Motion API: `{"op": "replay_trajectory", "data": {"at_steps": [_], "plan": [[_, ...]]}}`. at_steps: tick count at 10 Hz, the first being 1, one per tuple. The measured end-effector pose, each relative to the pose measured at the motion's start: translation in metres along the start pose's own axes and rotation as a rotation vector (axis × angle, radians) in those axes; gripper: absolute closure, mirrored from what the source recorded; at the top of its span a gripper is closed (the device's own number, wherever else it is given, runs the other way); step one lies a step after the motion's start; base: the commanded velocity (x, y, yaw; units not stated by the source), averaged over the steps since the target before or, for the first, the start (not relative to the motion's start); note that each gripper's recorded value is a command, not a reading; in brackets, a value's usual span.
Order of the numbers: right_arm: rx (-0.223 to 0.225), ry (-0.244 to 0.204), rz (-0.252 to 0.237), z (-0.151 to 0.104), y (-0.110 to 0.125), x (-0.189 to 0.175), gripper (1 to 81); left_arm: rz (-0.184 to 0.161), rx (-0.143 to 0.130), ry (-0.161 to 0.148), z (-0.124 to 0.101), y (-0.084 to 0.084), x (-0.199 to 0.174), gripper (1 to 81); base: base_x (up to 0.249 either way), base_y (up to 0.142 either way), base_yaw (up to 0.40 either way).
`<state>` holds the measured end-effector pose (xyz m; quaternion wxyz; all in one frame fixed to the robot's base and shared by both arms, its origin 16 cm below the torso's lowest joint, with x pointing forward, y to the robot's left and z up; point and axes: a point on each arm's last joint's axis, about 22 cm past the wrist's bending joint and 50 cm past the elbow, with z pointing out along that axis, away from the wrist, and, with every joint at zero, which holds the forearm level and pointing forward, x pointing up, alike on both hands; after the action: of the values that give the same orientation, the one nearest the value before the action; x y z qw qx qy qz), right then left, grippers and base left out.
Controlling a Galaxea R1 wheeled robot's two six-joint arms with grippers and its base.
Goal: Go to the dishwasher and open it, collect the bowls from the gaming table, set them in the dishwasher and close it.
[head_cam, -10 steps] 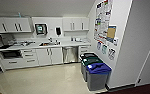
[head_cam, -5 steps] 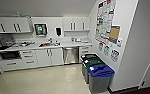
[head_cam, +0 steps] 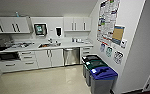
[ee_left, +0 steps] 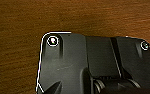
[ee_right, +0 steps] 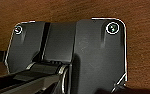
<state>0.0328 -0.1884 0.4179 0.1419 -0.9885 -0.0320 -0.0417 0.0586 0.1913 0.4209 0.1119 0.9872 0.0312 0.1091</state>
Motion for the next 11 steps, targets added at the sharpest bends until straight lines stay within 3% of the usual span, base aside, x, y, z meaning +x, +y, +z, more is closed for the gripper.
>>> {"op": "replay_trajectory", "data": {"at_steps": [11], "plan": [[0.0, 0.0, 0.0, 0.0, 0.0, -0.0001, 1.0, 0.0, 0.0, 0.0, 0.0001, 0.0, 0.0005, 1.0, 0.155, 0.065, 0.0]]}}
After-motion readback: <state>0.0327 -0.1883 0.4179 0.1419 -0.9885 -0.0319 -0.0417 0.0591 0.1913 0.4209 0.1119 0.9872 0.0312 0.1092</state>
